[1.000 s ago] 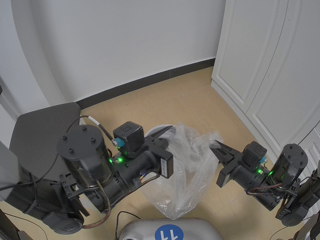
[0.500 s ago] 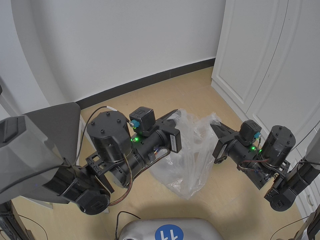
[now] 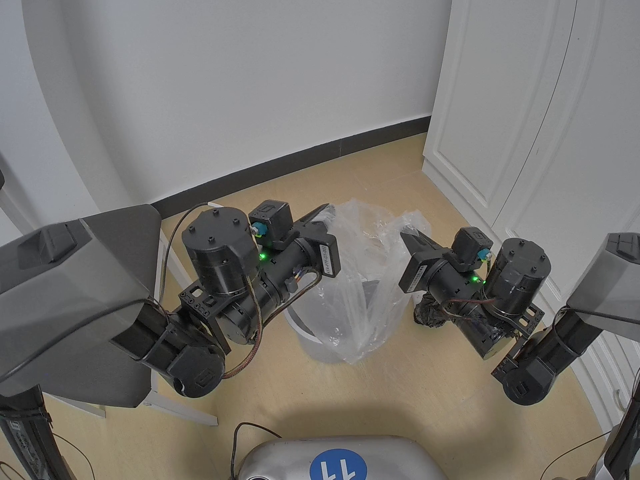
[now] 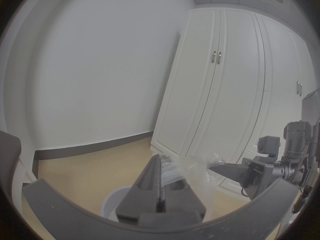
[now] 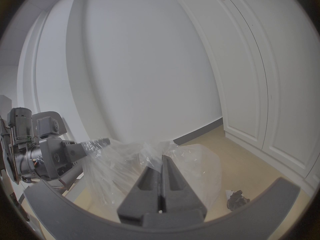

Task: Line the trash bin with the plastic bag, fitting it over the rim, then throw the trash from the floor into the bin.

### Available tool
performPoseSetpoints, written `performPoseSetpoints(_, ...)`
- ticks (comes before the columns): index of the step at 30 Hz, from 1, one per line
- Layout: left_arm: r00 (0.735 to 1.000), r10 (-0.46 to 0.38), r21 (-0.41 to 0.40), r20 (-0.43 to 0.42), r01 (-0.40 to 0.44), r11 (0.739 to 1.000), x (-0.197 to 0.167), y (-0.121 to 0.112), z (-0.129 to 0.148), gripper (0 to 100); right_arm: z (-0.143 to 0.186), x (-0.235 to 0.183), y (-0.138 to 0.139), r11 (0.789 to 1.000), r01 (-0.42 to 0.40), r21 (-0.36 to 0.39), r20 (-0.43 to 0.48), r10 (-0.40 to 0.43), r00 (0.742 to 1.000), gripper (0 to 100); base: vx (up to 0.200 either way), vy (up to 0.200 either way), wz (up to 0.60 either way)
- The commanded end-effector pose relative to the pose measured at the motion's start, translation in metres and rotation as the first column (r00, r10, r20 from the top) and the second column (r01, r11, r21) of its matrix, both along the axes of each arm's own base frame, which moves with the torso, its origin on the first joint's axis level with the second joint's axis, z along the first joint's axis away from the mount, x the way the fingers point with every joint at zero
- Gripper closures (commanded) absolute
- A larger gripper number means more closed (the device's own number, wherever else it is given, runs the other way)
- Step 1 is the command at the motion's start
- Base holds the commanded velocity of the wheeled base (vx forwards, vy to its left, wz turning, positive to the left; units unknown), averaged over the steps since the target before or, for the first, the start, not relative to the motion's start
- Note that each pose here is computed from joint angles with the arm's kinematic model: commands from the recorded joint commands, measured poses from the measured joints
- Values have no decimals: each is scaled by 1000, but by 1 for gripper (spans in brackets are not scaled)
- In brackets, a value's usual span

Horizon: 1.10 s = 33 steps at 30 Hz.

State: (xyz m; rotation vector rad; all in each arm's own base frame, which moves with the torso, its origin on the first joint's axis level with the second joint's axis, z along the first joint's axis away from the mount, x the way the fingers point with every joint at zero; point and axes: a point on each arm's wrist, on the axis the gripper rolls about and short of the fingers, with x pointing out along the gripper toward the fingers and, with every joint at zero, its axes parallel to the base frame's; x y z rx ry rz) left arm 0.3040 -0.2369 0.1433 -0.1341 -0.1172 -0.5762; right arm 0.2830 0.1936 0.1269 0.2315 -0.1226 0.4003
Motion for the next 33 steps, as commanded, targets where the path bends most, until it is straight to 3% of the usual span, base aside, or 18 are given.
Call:
performPoseSetpoints(1,1000,30,-6,7,-30,1000,10,8,1,100,-11,12,9,1000,-4,28,-8,4,1000,100,0,0,0)
performPoseSetpoints(13,999,32,23,-29,-31,999,35,9,-28,100,-30,21,16,999,-10,35,-52,12,999,100,0,0,0)
performPoseSetpoints(23,999,32,20,-25,-31,999,33,11,-24,100,-37,14,24,999,-42,24,-74,44,996,100,0,0,0)
performPoseSetpoints(33,999,34,28,-36,-33,999,31,12,-23,100,-49,21,35,996,-51,77,-106,59,993,100,0,0,0)
